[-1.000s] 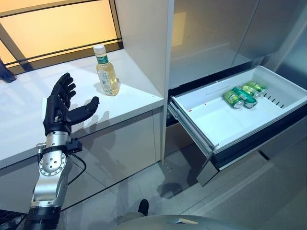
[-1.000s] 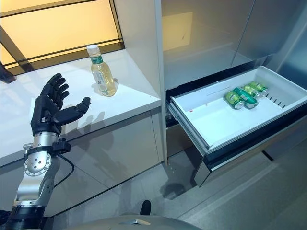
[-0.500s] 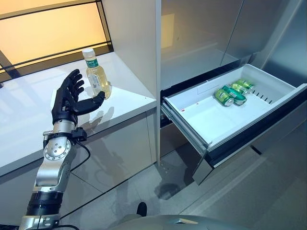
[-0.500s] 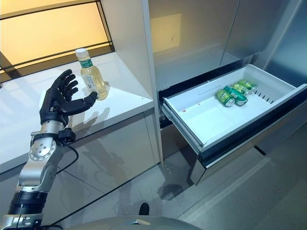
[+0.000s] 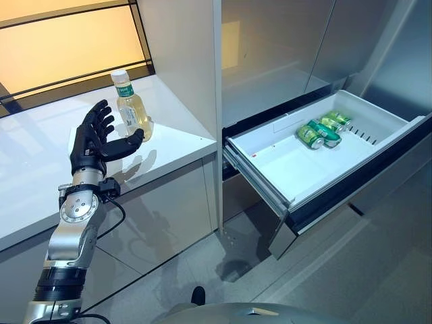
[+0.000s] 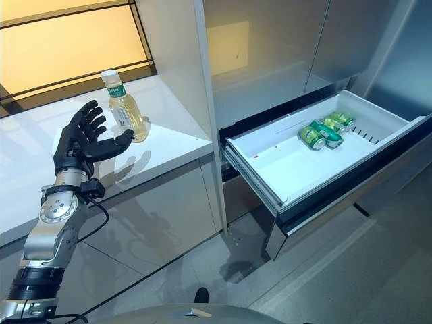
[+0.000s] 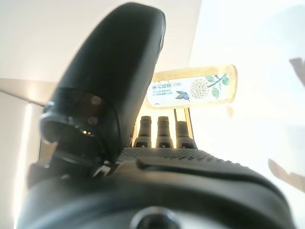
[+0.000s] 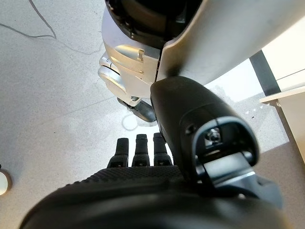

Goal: Put drinks into fridge and close the fridge

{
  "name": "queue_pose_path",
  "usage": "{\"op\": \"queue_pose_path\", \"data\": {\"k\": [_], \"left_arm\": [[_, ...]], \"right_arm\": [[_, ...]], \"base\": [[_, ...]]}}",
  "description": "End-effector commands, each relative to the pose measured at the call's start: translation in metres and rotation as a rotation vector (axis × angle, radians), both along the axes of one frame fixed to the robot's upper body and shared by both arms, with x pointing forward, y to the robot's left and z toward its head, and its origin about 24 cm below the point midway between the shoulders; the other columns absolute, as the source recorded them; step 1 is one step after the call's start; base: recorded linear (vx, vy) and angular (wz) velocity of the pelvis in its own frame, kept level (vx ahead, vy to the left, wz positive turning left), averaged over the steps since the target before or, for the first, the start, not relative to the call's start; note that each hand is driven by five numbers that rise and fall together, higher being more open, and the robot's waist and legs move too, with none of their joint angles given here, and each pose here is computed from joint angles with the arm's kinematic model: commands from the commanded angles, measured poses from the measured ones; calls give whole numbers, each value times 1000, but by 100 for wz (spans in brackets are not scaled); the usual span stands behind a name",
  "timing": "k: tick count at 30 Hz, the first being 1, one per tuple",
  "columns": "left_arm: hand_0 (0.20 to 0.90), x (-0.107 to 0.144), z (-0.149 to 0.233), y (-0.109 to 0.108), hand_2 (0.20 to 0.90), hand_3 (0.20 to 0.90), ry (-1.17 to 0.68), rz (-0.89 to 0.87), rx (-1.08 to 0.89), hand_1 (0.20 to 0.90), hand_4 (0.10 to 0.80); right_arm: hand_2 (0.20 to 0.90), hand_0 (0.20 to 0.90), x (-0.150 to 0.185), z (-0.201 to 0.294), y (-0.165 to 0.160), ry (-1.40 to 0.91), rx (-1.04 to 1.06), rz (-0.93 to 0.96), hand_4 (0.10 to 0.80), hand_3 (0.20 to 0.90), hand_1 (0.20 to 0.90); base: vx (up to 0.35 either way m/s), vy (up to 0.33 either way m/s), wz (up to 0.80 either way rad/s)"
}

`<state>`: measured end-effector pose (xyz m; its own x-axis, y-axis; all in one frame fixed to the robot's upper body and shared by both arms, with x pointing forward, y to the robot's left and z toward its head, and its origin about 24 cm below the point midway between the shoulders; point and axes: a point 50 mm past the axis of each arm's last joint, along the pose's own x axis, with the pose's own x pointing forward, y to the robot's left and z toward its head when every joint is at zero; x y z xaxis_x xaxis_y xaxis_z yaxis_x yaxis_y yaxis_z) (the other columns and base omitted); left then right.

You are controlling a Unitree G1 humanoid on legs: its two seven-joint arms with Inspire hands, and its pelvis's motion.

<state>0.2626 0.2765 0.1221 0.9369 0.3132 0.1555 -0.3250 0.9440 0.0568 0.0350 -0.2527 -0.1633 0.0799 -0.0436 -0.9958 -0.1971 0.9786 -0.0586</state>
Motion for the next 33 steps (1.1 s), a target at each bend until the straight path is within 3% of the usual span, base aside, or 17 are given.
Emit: {"op": "queue_pose_path", "data": {"k": [1,13,33], "left_arm": [[900,21,75,9,900,900,-267,3,75,900,800],[900,32,79,14,900,900,-277,-15,-27,900,800],[900,48,90,21,900,900,-259,-21,-36,900,800]], "right_arm": [[900,900,26,-4,31,-73,113,54,800,900,900],[900,900,26,-4,30,-62,109,73,800,900,900],[900,900,25,-3,26,-50,106,95,800,900,900]], "base": [[10,5,-5],[6,2,-3],[7,2,-3]]}}
